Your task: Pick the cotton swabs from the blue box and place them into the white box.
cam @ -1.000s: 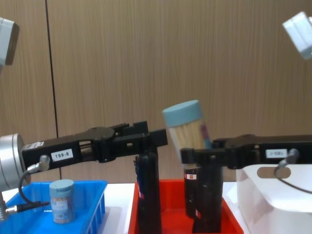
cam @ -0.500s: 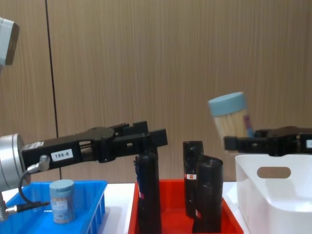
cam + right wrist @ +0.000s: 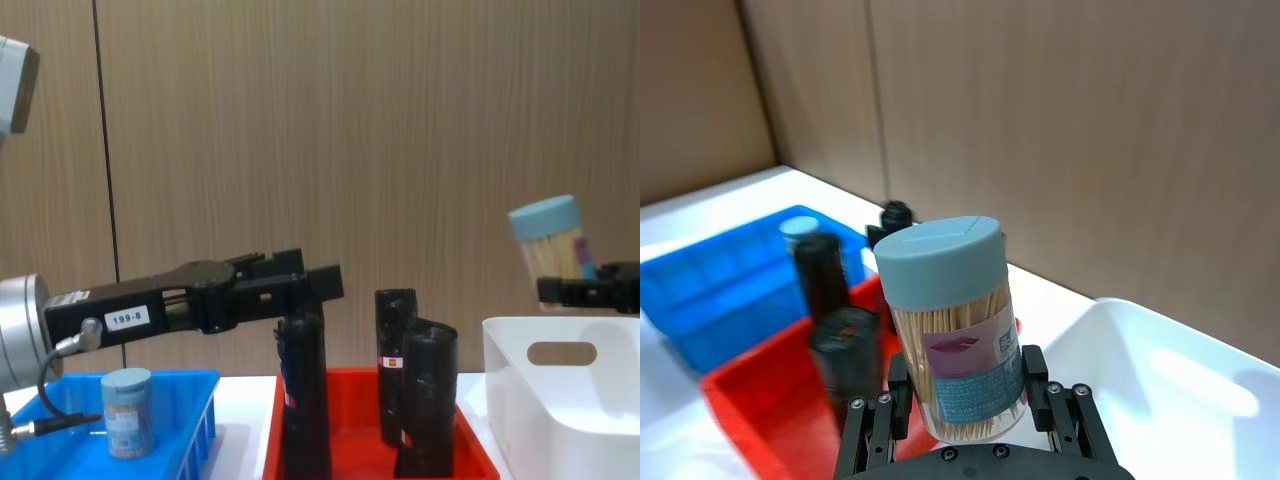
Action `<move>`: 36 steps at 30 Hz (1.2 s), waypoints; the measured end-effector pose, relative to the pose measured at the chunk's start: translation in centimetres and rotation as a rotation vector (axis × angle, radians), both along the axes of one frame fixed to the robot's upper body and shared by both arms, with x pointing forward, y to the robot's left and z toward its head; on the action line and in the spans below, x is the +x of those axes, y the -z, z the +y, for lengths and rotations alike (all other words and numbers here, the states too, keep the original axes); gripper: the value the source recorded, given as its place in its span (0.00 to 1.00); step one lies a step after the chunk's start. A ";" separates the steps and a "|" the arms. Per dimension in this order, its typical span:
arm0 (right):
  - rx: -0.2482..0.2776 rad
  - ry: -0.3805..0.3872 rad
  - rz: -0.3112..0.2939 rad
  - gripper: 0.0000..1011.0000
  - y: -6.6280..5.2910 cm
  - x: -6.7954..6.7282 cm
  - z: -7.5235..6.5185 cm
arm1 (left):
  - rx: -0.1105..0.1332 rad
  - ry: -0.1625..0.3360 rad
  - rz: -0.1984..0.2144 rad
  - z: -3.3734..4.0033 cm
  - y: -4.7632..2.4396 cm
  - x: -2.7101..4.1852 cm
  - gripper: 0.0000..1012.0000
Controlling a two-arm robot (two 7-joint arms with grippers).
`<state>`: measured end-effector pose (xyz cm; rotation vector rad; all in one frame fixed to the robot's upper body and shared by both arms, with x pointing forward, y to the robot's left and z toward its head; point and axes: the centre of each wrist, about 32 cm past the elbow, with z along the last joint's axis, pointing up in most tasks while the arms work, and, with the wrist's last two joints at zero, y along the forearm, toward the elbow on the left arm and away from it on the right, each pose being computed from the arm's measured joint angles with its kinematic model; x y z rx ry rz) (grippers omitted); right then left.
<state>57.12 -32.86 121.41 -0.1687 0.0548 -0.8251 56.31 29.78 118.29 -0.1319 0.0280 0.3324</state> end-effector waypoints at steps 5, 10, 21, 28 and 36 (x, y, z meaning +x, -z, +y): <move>-0.023 0.048 0.010 0.65 0.5 0.7 -1.0 | 0.000 0.000 0.000 0.00 0.00 0.00 0.99; -0.046 0.085 0.023 0.65 1.2 1.2 -1.7 | 0.000 0.000 0.000 0.00 0.00 0.00 0.99; -0.075 0.113 0.049 0.67 2.2 1.7 -2.1 | 0.000 0.000 0.000 0.00 0.00 0.00 0.99; -0.079 0.110 0.053 0.85 2.5 1.8 -2.1 | 0.000 0.000 0.000 0.00 0.00 0.00 0.99; -0.080 0.096 0.047 0.99 2.6 1.6 -1.9 | 0.000 0.000 0.000 0.00 0.00 0.00 0.99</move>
